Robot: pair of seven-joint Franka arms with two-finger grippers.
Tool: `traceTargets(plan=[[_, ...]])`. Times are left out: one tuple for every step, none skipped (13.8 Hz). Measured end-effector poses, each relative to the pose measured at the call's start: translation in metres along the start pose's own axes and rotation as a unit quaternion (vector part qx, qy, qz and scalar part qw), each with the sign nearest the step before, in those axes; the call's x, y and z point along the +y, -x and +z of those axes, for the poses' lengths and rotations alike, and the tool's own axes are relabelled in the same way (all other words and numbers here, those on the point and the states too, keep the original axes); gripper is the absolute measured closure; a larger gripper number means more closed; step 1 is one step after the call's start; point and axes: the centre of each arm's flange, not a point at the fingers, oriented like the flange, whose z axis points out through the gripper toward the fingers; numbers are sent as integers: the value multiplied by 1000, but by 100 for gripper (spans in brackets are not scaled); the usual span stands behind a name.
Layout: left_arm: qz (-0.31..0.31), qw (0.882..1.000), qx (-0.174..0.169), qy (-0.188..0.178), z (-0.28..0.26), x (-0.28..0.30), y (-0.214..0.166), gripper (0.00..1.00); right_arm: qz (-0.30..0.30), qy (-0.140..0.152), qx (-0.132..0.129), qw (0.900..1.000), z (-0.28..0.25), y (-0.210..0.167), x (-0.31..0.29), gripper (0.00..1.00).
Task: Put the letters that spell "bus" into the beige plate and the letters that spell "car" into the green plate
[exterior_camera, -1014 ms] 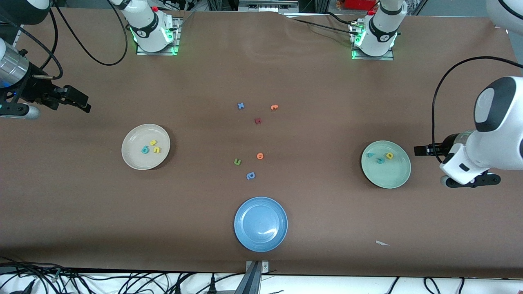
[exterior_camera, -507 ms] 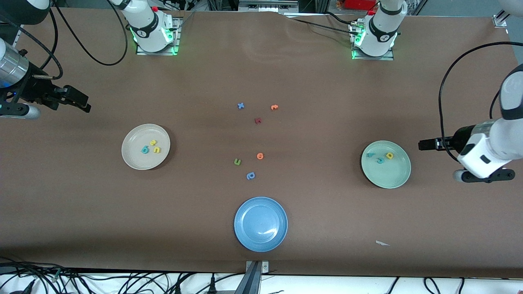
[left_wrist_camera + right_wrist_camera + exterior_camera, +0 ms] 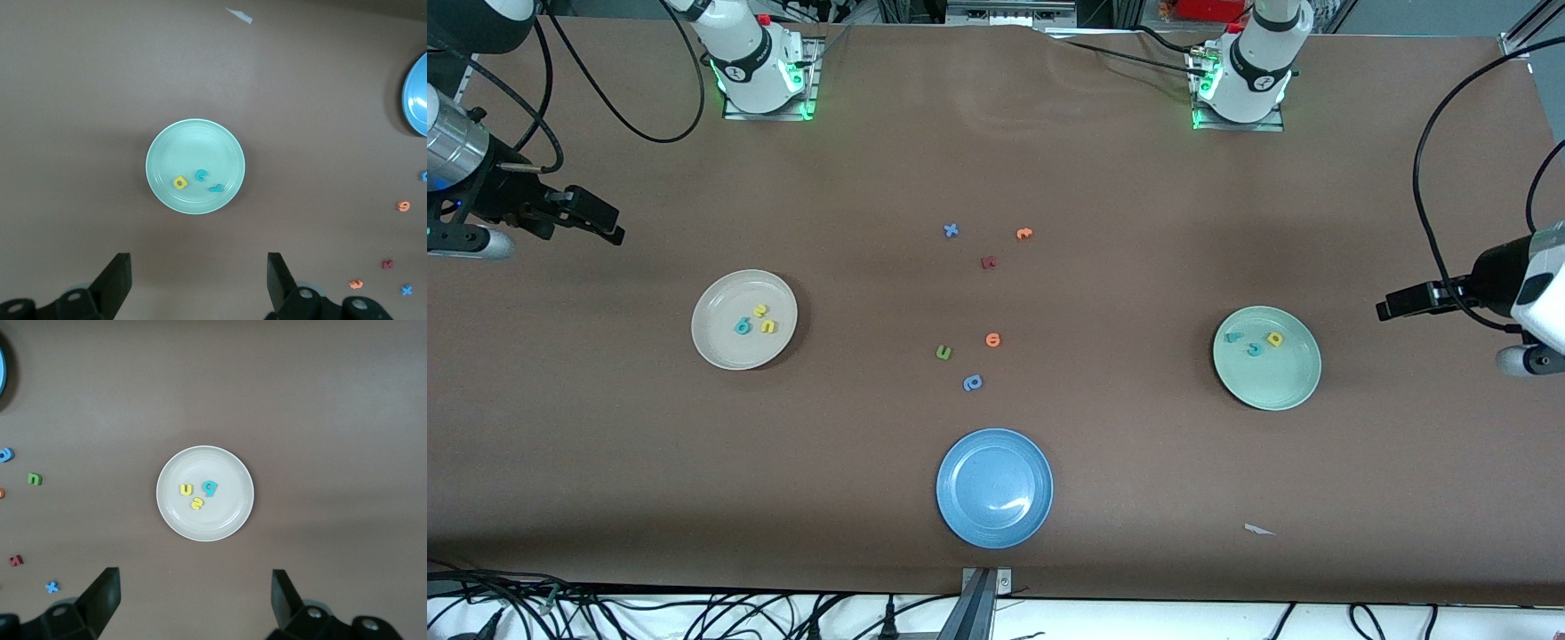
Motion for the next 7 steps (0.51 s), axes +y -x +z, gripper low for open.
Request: traceTargets(plan=[[1, 1000, 7, 0, -3, 1, 2, 9, 0, 0, 0, 1000, 0, 0, 0, 0], [1, 1000, 20, 1, -4, 1, 3, 8, 0, 0, 0, 1000, 0, 0, 0, 0], [2, 999, 33, 1, -4, 1, 5, 6, 0, 0, 0, 1000, 0, 0, 0, 0], [4, 999, 45, 1, -3, 1, 8, 6, 0, 0, 0, 1000, 0, 0, 0, 0], [5, 999, 54, 1, -3, 1, 13, 1, 0, 0, 0, 1000, 0, 0, 0, 0], [6, 998, 59, 0, -3, 1, 17, 1, 0, 0, 0, 1000, 0, 0, 0, 0], [11, 998, 62, -1, -4, 0, 21, 0, 0, 0, 0, 1000, 0, 0, 0, 0]])
